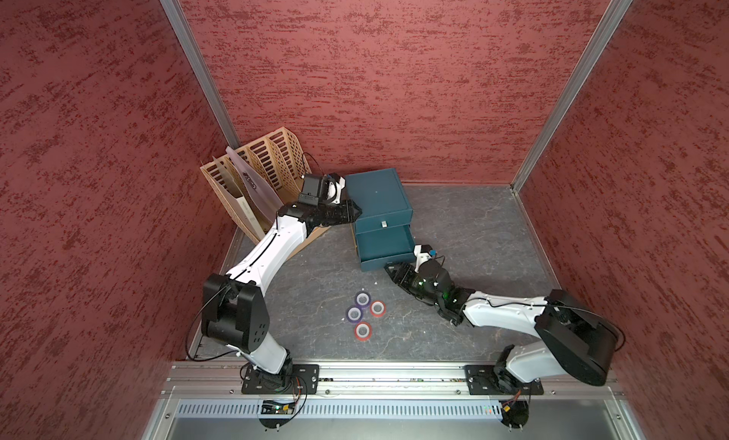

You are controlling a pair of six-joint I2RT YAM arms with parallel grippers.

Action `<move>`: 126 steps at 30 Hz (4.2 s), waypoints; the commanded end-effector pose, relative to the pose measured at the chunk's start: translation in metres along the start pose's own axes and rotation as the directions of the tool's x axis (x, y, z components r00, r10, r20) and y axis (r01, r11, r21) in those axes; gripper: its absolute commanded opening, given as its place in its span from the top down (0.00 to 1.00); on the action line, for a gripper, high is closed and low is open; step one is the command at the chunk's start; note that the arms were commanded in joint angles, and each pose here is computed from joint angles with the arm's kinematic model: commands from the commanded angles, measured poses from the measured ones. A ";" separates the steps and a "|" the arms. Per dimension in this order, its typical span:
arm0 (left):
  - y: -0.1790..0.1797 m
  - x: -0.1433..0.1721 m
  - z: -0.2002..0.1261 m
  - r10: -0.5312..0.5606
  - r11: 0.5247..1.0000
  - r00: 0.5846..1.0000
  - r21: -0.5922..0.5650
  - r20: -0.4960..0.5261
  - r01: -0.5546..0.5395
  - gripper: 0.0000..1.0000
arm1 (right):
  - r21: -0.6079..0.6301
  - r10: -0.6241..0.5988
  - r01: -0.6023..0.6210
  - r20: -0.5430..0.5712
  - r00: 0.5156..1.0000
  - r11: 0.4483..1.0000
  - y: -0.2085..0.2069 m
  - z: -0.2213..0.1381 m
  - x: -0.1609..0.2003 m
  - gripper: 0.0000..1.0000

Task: Place the transparent tape into the drawer according to color
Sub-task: Open the drawer in the storage box, then pick up the tape at the center of the board.

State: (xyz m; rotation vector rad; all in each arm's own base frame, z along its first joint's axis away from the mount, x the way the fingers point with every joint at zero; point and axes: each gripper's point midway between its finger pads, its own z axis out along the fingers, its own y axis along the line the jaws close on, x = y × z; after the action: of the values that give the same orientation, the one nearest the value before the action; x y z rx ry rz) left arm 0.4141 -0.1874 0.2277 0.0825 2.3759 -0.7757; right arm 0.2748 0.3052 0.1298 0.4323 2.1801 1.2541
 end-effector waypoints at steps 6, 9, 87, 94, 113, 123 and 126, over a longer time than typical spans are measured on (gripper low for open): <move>-0.007 0.006 -0.014 0.015 1.000 1.000 0.011 0.008 -0.015 0.28 | 0.027 -0.144 0.144 -0.036 0.989 0.989 0.020 -0.023 0.007 0.34; -0.010 0.005 -0.022 0.013 1.000 0.999 0.019 0.031 -0.014 0.22 | 0.057 -0.192 0.196 -0.065 0.979 0.979 0.020 -0.031 0.009 0.26; 0.061 0.300 -0.003 -0.144 0.906 0.823 -0.407 -0.549 -0.113 0.42 | 0.194 -0.393 0.514 -0.441 0.807 0.836 -0.029 -0.101 0.029 0.01; 0.066 0.308 0.000 -0.144 0.896 0.813 -0.423 -0.565 -0.135 0.51 | 0.197 -0.387 0.506 -0.438 0.812 0.840 -0.031 -0.101 0.029 0.01; 0.079 0.324 0.003 -0.172 0.878 0.795 -0.457 -0.582 -0.145 0.93 | 0.201 -0.366 0.484 -0.434 0.823 0.852 -0.034 -0.100 0.028 0.02; 0.065 0.297 -0.012 -0.141 0.881 0.838 -0.453 -0.526 -0.136 1.00 | 0.203 -0.363 0.478 -0.424 0.830 0.855 -0.034 -0.100 0.027 0.01; 0.055 0.277 -0.023 -0.115 0.884 0.866 -0.448 -0.486 -0.134 1.00 | 0.204 -0.361 0.475 -0.422 0.832 0.856 -0.035 -0.100 0.026 0.01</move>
State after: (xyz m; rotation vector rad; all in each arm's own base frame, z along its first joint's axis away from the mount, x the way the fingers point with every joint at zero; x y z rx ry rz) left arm 0.1821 -0.1612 0.0268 0.1156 3.0682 -0.1183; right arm 0.1907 0.2359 0.1276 -0.2189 2.6290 0.7757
